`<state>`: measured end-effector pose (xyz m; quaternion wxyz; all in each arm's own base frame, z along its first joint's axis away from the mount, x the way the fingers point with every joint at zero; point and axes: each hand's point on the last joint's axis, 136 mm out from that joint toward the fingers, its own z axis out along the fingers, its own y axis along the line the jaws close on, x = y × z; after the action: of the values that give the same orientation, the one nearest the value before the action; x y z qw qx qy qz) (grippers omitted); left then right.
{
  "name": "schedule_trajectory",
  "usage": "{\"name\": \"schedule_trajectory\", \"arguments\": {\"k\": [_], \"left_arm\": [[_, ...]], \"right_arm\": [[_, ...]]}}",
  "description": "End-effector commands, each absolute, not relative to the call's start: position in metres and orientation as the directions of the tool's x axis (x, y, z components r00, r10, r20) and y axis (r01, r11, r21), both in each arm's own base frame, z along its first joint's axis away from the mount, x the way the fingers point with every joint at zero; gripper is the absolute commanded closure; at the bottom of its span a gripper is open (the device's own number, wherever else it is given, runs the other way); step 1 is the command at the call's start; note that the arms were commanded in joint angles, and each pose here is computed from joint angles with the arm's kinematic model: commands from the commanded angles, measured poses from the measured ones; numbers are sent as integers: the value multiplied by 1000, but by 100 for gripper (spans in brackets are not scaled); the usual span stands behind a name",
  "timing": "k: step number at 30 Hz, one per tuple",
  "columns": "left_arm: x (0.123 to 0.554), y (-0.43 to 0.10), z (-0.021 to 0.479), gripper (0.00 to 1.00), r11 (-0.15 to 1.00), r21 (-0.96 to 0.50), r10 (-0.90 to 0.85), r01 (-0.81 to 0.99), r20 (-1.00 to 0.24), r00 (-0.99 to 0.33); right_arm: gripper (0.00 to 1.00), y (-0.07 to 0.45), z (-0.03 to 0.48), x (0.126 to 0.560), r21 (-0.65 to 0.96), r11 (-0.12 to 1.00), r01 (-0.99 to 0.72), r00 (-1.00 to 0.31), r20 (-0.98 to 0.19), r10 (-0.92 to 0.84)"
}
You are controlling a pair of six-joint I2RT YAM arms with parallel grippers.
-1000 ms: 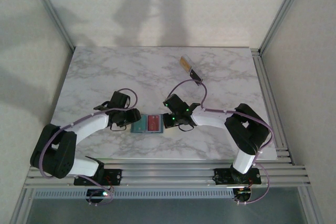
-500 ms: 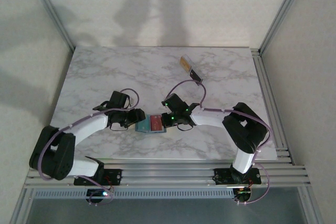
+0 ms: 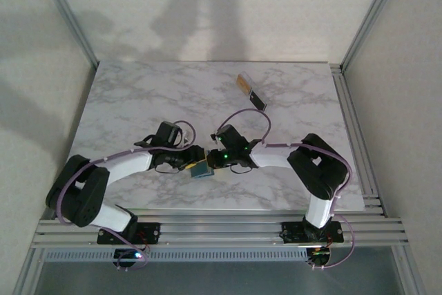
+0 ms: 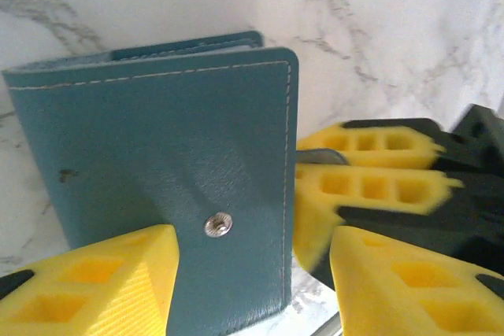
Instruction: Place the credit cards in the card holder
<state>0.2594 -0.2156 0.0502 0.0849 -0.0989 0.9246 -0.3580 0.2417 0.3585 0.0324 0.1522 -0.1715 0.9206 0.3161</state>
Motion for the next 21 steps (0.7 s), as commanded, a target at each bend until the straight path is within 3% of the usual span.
{"name": "schedule_trajectory", "arguments": {"k": [1,4,11,13,15,18,21], "left_arm": [[262,-210,32,52,775,-619,-235,-130,-91,-968],[260,-202,12,62,814,-560,-233,-156,-69,-970],[259,-197,4,65,834,-528,-231,-159,-73,-970],[259,-194,3,65,840,-518,-234,-159,-81,-969],[260,-195,3,65,844,-513,-230,-159,-77,-970],[262,-196,5,64,841,-517,-230,-158,-78,-970],[264,-196,6,64,841,-518,-235,-154,-93,-968]], "right_arm": [[78,336,30,242,483,788,-382,-902,-379,-206],[71,325,33,245,478,800,-362,-906,-383,-181],[70,320,49,250,468,802,-370,-895,-410,-174],[57,321,55,253,466,800,-379,-890,-419,-178],[50,321,59,254,454,803,-387,-886,-424,-187],[50,326,65,257,463,796,-391,-886,-424,-188],[58,336,70,257,492,772,-402,-887,-417,-197]]}}
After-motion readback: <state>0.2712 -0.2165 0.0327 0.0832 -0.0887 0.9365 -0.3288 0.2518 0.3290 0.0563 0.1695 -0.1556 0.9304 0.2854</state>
